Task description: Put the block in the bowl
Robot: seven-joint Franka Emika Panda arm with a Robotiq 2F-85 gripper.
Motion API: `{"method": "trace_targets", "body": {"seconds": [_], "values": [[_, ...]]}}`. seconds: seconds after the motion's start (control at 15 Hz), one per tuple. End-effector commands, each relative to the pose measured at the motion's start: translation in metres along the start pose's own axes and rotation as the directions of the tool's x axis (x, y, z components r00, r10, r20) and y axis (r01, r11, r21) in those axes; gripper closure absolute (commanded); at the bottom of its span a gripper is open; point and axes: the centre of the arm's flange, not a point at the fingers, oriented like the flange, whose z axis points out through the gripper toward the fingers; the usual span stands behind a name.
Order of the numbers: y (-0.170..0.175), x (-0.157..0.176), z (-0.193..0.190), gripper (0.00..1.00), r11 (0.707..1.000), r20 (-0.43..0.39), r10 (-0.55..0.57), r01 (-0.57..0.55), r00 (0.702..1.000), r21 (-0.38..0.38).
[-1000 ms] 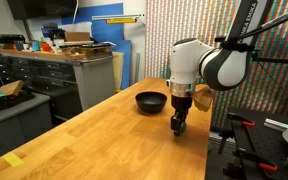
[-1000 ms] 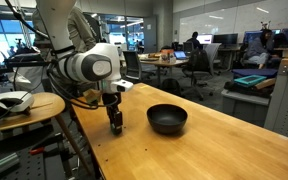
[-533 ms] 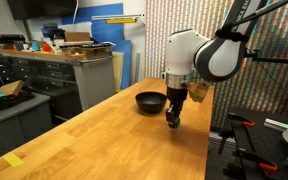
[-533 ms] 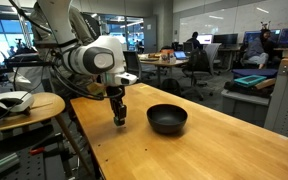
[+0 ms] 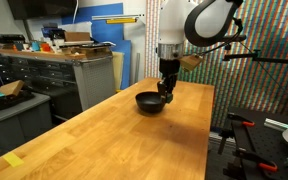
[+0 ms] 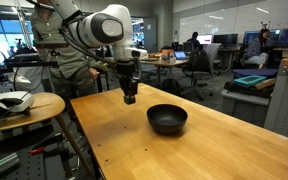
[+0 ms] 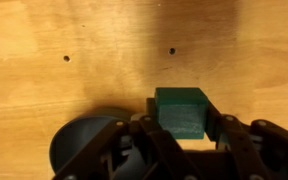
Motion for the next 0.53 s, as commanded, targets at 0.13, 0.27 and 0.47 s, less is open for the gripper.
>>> {"method": "trace_targets", "body": {"seconds": [0.13,0.27,0.47], "values": [[0.04,0.049,-0.016,0.79,0.999,0.008,0.025,-0.024,1.0,-0.034],[0.052,0.065,-0.014,0.79,0.998,0.013,0.036,-0.035,0.999,-0.043],[0.065,0.089,-0.006,0.79,0.998,0.014,0.045,-0.044,0.999,-0.049]]}}
